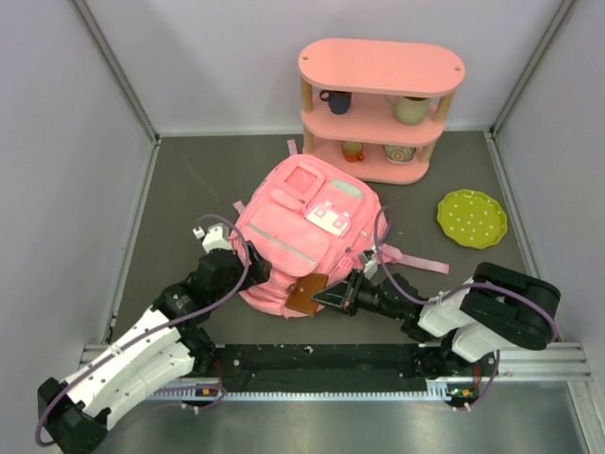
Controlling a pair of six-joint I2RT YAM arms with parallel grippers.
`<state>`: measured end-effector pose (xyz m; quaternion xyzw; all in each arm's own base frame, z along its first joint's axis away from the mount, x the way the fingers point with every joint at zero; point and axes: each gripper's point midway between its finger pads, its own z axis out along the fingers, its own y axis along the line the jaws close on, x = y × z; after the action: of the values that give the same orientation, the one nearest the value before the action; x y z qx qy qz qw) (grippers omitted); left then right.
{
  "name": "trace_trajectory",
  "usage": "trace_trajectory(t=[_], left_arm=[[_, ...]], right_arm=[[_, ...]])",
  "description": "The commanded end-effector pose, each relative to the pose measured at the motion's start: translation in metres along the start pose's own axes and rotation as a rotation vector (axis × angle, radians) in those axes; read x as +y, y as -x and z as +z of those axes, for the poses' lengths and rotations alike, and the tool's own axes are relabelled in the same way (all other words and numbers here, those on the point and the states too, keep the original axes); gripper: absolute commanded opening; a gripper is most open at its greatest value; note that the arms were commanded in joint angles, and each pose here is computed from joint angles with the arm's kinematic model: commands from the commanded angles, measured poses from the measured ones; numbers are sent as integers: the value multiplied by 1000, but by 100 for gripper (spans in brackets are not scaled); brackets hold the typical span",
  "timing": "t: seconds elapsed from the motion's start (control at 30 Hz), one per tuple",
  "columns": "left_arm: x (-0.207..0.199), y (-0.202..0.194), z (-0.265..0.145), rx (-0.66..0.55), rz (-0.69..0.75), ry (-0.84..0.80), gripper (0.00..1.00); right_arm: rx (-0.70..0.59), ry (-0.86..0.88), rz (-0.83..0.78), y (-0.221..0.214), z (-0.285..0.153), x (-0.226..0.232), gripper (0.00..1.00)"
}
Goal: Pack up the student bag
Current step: Place the personal item in the student bag.
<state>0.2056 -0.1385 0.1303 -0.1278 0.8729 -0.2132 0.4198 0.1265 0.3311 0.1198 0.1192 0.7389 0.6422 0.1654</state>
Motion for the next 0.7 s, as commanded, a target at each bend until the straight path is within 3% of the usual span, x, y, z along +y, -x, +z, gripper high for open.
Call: trace_trajectory(t=[0.0,0.33,0.5,0.57,0.67], left_arm=[[20,3,8,-52,-8,38,99],[48,25,3,-95,-61,71,99],[55,26,18,-82,-109,53,99],[52,14,28,-25,-122,11,99],[43,5,40,21,-123,-59,88]], right_arm=[[-99,424,-73,16,-9,107,0],[-115,412,-94,19,-4,108,0],[-133,392,-100,25,-7,105,0],[-125,359,-113,23,-5,101,0],[-125,344,-142,23,-5,104,0]])
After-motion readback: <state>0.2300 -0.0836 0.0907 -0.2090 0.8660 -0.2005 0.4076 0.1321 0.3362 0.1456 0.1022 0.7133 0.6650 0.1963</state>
